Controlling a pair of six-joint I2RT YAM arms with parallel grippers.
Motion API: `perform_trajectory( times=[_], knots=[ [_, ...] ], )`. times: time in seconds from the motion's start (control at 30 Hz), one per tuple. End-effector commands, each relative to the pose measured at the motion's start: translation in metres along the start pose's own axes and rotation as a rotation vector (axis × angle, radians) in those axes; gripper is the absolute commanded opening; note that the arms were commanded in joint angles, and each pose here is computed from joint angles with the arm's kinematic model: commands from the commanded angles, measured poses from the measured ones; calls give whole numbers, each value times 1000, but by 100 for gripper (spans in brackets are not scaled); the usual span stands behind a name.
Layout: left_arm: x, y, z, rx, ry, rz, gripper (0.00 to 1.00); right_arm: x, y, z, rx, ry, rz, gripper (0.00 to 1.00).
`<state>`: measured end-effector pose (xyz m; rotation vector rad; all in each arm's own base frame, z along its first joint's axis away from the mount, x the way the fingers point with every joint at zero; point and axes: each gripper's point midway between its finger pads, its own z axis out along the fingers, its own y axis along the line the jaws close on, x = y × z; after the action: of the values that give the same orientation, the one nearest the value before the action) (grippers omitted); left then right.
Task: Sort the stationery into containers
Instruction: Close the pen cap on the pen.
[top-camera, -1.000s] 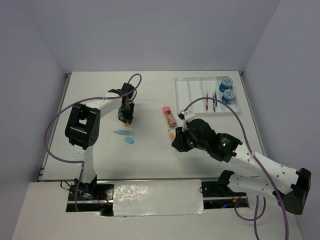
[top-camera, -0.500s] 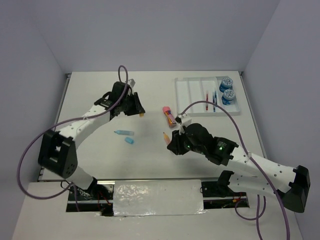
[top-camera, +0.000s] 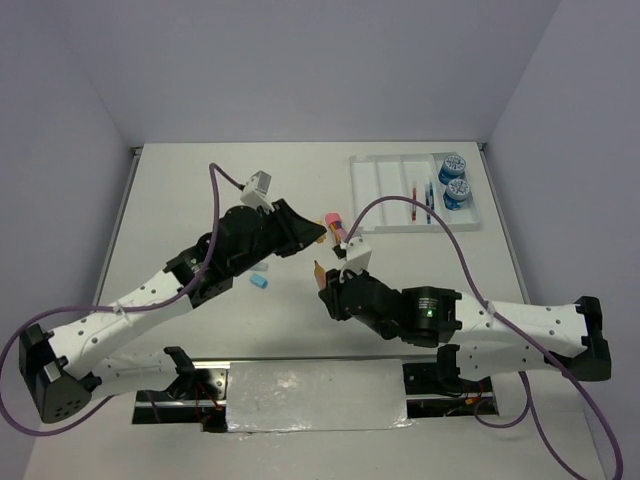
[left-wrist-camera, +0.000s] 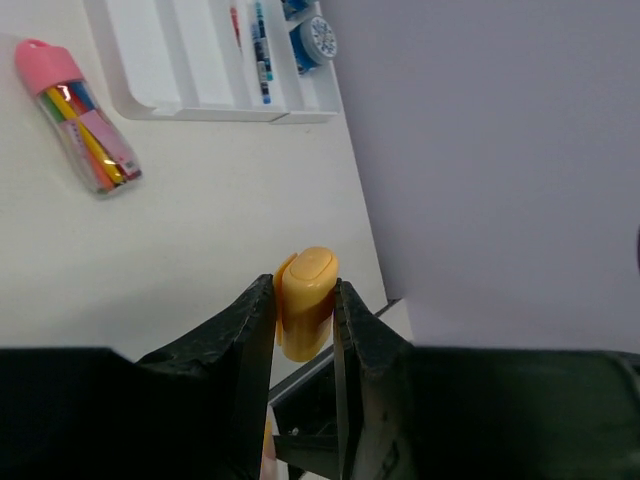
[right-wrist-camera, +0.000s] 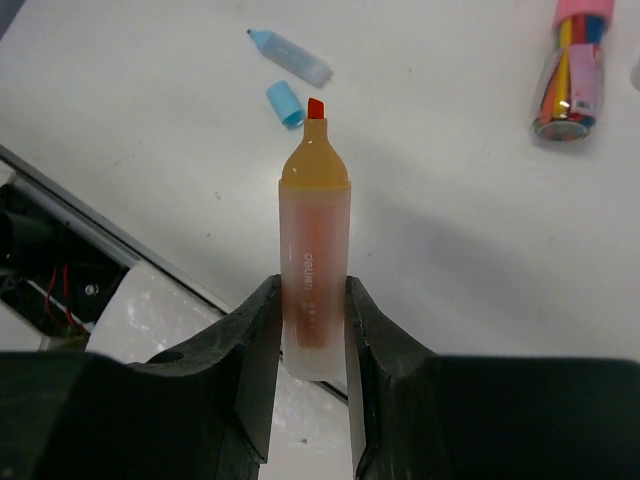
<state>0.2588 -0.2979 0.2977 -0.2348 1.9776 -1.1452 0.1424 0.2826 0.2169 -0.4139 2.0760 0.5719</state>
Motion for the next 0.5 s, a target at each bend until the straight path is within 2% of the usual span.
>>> perform_trajectory(
  times=[0.0,0.23,0.47],
  knots=[
    [-17,-16,-17,-8,-142,-63,0,-25,-10,-13,95,-124,34,0],
    [-17,-10,-28,-74,-187,-54,0,-37,-1,-24,80,-190,30,0],
    [-12,-18,-23,-88,-164,15,0,-45,2,-25,96,-201,4,0]
  ],
)
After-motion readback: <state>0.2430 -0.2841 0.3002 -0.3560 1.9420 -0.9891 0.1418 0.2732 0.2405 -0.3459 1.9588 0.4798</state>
